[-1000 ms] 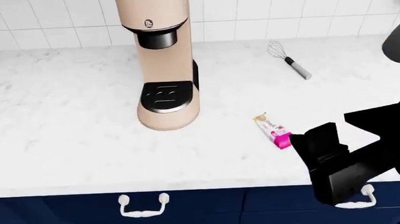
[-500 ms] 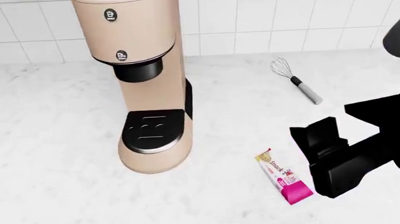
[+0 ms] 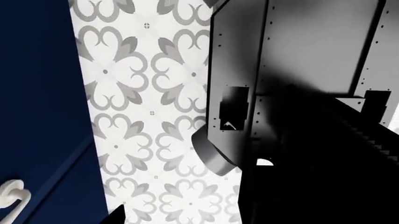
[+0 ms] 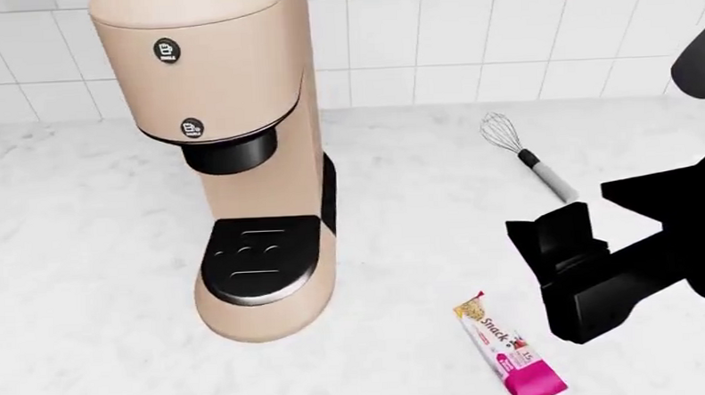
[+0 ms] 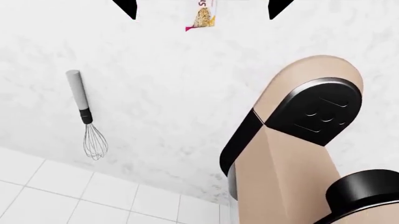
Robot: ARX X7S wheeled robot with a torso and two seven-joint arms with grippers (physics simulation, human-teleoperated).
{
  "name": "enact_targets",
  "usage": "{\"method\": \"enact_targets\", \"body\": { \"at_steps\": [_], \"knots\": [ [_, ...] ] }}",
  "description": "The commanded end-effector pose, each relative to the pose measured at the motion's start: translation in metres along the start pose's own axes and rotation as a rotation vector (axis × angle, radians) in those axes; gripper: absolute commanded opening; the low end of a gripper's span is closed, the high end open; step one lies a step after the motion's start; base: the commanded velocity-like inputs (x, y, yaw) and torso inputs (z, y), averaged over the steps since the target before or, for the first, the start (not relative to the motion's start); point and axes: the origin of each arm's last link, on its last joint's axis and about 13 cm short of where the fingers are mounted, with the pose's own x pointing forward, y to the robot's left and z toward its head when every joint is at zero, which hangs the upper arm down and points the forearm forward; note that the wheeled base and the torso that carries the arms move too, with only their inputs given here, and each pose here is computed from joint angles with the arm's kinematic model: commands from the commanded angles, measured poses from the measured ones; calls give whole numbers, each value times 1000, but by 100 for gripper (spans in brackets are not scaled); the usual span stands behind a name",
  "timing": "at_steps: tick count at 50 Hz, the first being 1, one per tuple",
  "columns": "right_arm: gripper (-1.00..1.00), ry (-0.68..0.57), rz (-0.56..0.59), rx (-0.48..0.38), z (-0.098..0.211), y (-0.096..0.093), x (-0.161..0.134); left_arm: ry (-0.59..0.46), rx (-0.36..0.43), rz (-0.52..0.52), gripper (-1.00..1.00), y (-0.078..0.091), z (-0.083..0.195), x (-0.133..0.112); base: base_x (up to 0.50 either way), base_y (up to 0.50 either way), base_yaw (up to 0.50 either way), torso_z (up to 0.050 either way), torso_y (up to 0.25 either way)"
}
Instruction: Pick the cereal and bar from the counter and place them in the cabinets closest to them.
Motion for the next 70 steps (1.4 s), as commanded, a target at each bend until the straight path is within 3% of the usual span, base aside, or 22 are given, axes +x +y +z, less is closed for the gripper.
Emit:
{"method": "enact_targets", "body": {
  "at_steps": [1, 29, 38, 44, 49, 70],
  "knots": [
    [100, 3, 2, 4, -1, -1, 2, 13, 0, 1, 100, 0, -4, -1, 0, 0, 0, 0, 0],
    [100, 6, 13, 12, -4, -3, 10, 10, 3, 5, 100, 0, -3, -1, 103, -38, 0, 0, 0],
    [100, 165, 37, 52, -37, -2, 25, 11, 5, 7, 100, 0, -3, -1, 0, 0, 0, 0, 0],
    [100, 207, 51, 73, -44, -2, 30, 12, 4, 7, 100, 0, -3, -1, 0, 0, 0, 0, 0],
    [100, 226, 71, 97, -40, -1, 29, 13, 1, 6, 100, 0, -4, -1, 0, 0, 0, 0, 0],
    [100, 270, 40, 52, -32, 0, 29, 20, -2, -7, 100, 0, -4, -1, 0, 0, 0, 0, 0]
  ]
}}
